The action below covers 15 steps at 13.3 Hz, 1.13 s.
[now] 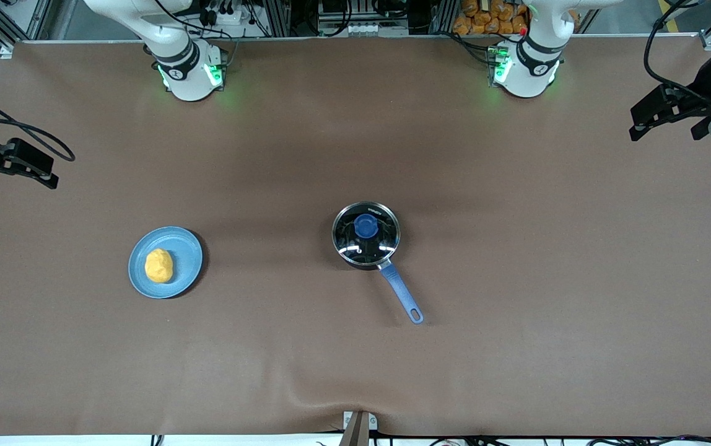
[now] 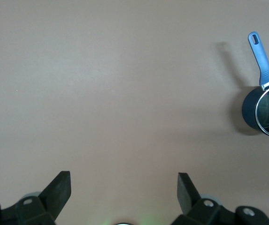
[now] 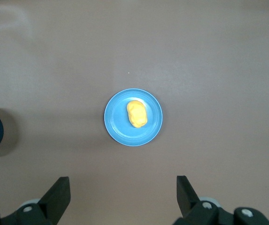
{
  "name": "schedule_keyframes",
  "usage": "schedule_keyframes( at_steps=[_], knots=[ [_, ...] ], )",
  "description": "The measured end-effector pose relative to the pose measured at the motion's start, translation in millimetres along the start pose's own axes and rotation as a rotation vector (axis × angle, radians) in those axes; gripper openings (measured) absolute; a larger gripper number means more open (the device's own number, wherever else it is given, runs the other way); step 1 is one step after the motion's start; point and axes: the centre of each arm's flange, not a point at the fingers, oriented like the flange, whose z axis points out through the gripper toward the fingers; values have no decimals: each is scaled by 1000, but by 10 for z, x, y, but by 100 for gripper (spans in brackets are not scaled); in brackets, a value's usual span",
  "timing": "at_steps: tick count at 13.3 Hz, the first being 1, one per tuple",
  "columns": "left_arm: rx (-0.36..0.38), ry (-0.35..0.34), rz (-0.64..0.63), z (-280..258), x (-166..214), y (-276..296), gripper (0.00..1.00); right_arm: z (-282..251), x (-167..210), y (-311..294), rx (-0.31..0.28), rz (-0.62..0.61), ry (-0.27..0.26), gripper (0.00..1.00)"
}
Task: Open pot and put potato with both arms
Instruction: 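Reach the left gripper to the lid knob while the right gripper reaches the potato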
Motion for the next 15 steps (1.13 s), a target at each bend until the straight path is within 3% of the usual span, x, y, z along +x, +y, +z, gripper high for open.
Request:
schedule_keyframes(
  at_steps=[9,12,15],
  knots=[
    [-18,-39,23,166,72,132,100,142,59,-61,-1,20,-25,100],
    [-53,-67,48,580,277,767,100,172,71,1,-3,31,-32,100],
    [-72,-79,-8,1138,395,1730,100,204,84,73,-4,43,-37,100]
  ],
)
